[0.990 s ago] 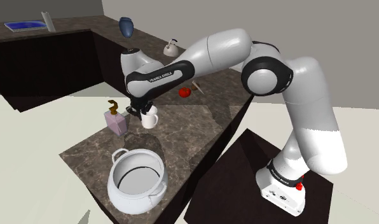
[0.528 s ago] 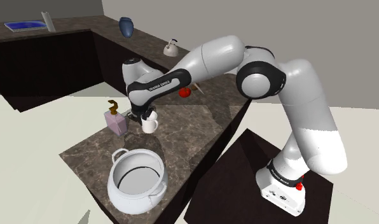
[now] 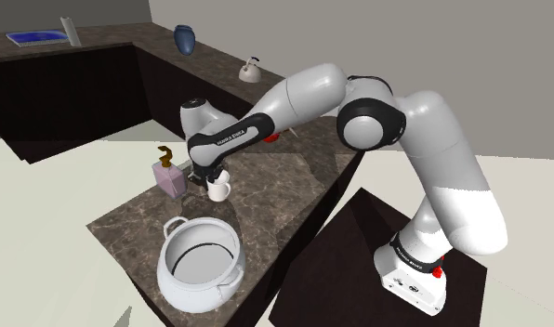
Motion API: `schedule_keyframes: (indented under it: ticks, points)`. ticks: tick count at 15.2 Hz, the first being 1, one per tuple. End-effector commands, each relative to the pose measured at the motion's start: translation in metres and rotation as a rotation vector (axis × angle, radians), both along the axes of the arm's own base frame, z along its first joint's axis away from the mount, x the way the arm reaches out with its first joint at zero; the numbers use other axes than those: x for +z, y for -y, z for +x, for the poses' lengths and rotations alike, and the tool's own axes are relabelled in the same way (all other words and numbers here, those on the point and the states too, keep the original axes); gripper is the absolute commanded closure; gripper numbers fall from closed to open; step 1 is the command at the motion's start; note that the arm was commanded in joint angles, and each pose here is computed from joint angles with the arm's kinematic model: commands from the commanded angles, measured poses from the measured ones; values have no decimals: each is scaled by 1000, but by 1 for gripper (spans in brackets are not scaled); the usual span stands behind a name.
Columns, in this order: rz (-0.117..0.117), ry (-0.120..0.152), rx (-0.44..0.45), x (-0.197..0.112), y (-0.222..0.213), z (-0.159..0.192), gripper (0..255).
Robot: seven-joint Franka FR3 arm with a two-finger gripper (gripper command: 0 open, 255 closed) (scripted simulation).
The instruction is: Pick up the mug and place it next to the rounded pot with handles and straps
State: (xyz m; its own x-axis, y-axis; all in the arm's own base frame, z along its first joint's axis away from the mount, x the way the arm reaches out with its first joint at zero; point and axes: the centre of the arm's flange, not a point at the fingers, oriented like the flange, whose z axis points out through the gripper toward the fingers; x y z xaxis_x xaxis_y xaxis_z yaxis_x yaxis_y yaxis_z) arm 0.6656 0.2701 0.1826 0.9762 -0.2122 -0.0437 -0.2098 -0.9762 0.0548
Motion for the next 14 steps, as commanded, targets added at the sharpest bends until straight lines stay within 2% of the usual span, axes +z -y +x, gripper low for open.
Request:
schedule_keyframes:
  ticks: [1, 11, 14]
  points:
    - [0, 1, 0, -11, 0, 0, 255]
    - [0, 1, 0, -63, 0, 0, 255]
    - [0, 1, 0, -63, 0, 0, 255]
